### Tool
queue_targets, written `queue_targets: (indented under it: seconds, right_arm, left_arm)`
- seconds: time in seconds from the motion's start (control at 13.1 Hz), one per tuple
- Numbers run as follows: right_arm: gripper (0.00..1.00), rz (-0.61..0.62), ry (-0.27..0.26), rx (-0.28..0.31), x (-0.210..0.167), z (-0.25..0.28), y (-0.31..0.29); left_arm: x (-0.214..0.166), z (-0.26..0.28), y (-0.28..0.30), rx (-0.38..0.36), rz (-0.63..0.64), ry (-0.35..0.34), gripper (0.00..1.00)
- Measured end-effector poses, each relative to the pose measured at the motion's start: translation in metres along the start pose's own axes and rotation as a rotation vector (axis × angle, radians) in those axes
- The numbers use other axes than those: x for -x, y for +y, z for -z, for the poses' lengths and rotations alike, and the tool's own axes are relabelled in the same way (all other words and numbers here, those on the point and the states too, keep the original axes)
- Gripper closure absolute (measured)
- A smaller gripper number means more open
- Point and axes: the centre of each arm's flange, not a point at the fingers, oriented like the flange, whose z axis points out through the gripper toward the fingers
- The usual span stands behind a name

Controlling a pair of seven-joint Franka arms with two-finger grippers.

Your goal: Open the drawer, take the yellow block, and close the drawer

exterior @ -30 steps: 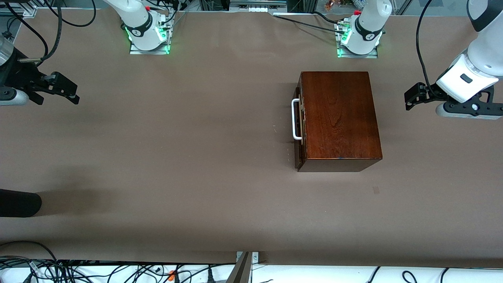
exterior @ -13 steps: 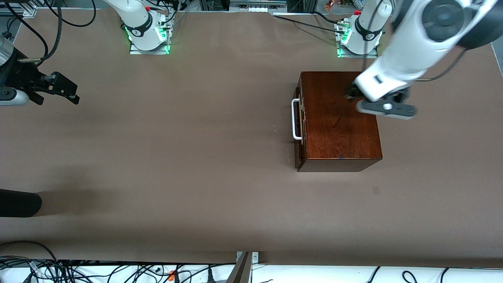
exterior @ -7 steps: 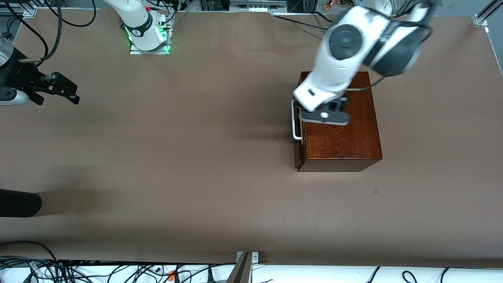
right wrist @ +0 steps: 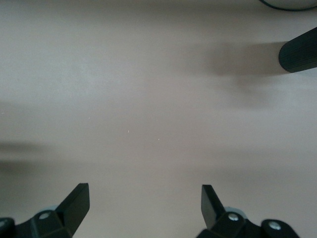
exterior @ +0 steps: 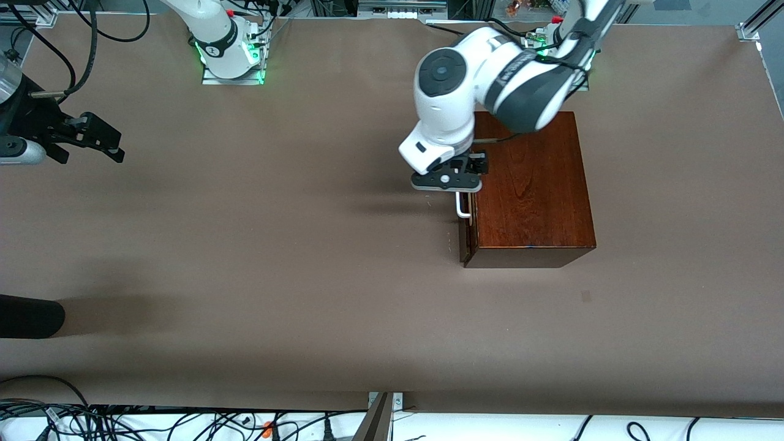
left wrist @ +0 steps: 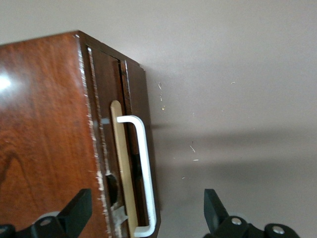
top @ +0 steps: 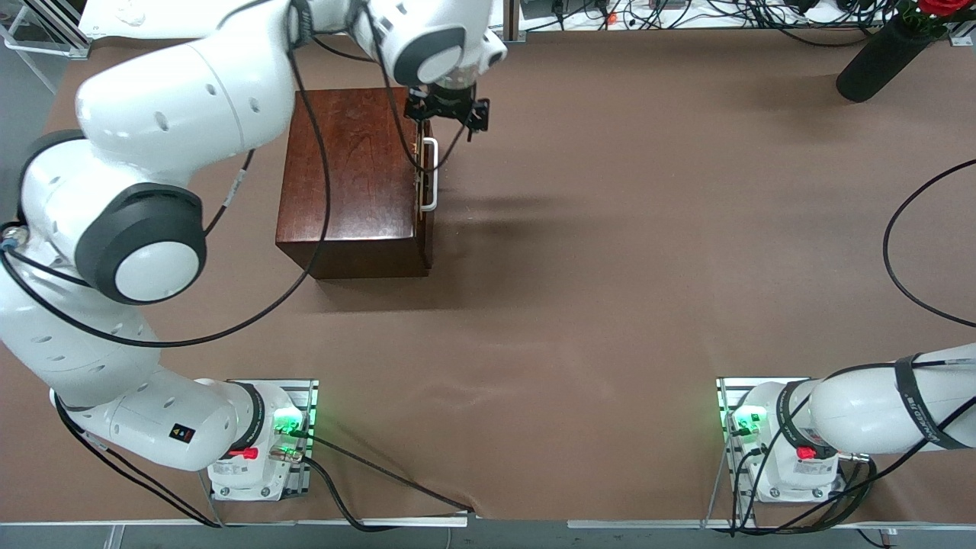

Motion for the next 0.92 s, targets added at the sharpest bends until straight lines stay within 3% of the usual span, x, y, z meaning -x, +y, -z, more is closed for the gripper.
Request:
queue_targets:
  seconds: [0.46,0.92]
  right_arm:
    - [0.0,0.0,-0.001,0.0,0.0,-0.001,0.0]
    - [0.0,0.0,-0.004,0.0,-0.001,-0.002,0.0]
  left_arm:
    - [0.011,-0.047,0.03,-0.047,0.003,-0.058,0.0]
    - [0.022,-0.074,0.035,-0.131,-0.015,-0.041,0.0]
